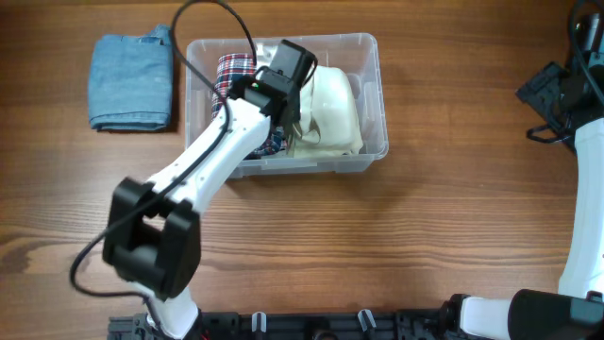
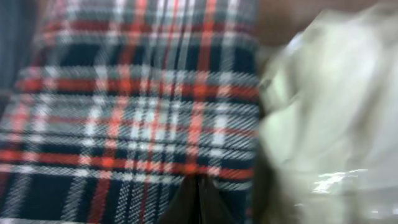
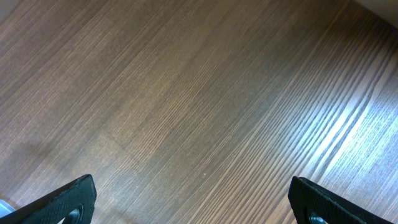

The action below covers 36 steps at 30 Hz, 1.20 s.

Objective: Pack container
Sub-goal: 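Open the left gripper and press the plaid shirt flat in the bin, then move the left gripper to the blue denim shorts and grasp them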

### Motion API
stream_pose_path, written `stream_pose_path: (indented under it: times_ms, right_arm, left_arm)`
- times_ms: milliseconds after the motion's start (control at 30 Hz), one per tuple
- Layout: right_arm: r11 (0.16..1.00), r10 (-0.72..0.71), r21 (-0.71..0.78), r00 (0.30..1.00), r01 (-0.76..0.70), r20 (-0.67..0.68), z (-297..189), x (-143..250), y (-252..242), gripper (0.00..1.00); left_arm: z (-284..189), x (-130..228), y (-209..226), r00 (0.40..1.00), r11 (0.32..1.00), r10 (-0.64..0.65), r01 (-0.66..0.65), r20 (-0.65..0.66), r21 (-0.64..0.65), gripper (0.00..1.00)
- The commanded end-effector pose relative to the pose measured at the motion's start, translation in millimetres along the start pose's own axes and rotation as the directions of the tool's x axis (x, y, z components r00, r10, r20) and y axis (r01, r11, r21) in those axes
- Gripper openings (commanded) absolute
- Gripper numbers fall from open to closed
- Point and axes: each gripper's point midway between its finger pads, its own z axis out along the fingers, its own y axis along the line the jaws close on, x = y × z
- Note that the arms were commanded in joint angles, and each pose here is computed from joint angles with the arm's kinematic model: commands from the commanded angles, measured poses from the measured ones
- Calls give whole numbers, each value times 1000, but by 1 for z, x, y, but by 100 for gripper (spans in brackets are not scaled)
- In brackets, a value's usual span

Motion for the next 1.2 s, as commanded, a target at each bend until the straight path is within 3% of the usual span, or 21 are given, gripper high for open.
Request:
stream_pose_path:
  times_ms: [0, 233, 433, 533, 633, 667, 700, 800, 900, 1000, 1167]
  right_arm:
    - [1000, 12, 4, 1000, -12, -9, 4, 1, 2, 100]
    - [1000, 12, 4, 1000, -11, -10, 4, 1, 2, 100]
    - [1000, 12, 4, 1000, -11, -10, 4, 1, 2, 100]
    - [1000, 12, 4, 1000, -12, -9, 4, 1, 2, 100]
    - [1000, 12, 4, 1000, -12, -9, 4, 1, 2, 100]
    - [1000, 12, 4, 1000, -11, -10, 4, 1, 2, 100]
    - [1000, 12, 4, 1000, -12, -9, 4, 1, 2, 100]
    - [1000, 12, 4, 1000, -12, -10, 4, 1, 2, 100]
    - [1000, 12, 4, 1000, -11, -10, 4, 1, 2, 100]
    - [1000, 12, 4, 1000, -11, -10, 4, 1, 2, 100]
    - [1000, 12, 4, 1000, -12, -9, 4, 1, 2, 100]
  left_arm:
    - [8, 1, 38, 999, 993, -22, 18, -32, -116, 4]
    - [19, 1, 98, 988, 974, -126, 106, -91, -200, 4]
    - [13, -14, 88, 991, 979, -130, 124, -24, -163, 4]
    - [-14, -38, 73, 987, 984, -140, 148, 84, -96, 4]
    - [-66, -69, 70, 956, 982, -182, 188, 230, -5, 22]
    - [-92, -79, 76, 934, 977, -209, 209, 289, 29, 73]
    - [-107, -85, 83, 919, 973, -226, 226, 324, 39, 79]
    - [-154, -108, 125, 858, 967, -237, 252, 457, 29, 84]
    - [-156, -113, 191, 823, 932, -299, 359, 483, -36, 94]
    - [-118, -106, 248, 825, 893, -397, 448, 403, -37, 98]
    - [-39, -91, 284, 822, 851, -523, 519, 225, 81, 98]
